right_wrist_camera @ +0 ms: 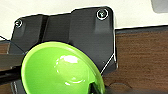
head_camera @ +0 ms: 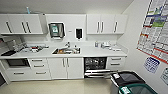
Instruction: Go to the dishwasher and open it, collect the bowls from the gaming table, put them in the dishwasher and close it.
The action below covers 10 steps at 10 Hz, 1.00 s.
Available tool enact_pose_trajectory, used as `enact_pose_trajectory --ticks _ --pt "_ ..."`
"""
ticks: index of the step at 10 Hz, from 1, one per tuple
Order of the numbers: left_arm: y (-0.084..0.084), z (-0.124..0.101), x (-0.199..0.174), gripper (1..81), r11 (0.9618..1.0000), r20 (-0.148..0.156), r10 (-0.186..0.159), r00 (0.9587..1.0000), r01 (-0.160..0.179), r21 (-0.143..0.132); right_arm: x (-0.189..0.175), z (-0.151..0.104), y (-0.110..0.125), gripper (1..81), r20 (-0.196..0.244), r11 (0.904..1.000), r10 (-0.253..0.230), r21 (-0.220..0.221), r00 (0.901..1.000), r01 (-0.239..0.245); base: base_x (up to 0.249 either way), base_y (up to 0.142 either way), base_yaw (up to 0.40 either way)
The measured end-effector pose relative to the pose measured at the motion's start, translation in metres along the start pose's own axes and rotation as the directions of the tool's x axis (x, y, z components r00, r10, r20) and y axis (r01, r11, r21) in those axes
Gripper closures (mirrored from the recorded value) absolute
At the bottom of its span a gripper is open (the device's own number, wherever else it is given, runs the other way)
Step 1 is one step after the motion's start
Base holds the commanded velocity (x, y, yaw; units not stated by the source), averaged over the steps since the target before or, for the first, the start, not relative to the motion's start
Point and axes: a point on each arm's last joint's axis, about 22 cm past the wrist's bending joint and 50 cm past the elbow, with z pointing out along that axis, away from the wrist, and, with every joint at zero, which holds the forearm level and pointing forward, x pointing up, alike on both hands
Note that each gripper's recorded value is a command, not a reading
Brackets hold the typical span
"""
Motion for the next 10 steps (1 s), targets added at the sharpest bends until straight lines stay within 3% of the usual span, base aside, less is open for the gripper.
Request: enact_pose_trajectory --ticks 2,4,10 --pt "0.016 0.004 0.005 81.1 0.9996 -0.009 -0.001 1.0 0.001 -0.027 -0.003 -0.006 0.02 81.1 0.011 0.9995 -0.003 -0.032 0.9999 0.003 0.107 0.0 0.0" --pt "0.011 0.002 -0.007 81.1 0.9999 0.006 -0.003 1.0 0.003 -0.017 -0.01 -0.003 0.009 81.1 0.017 0.9998 -0.001 -0.019 0.9998 0.001 0.108 0.0 0.0" --pt "0.009 0.002 -0.004 81.1 0.9999 0.003 -0.002 1.0 0.002 -0.014 -0.005 -0.003 0.009 81.1 0.009 0.9999 -0.005 -0.015 0.9999 0.005 0.107 0.0 0.0"
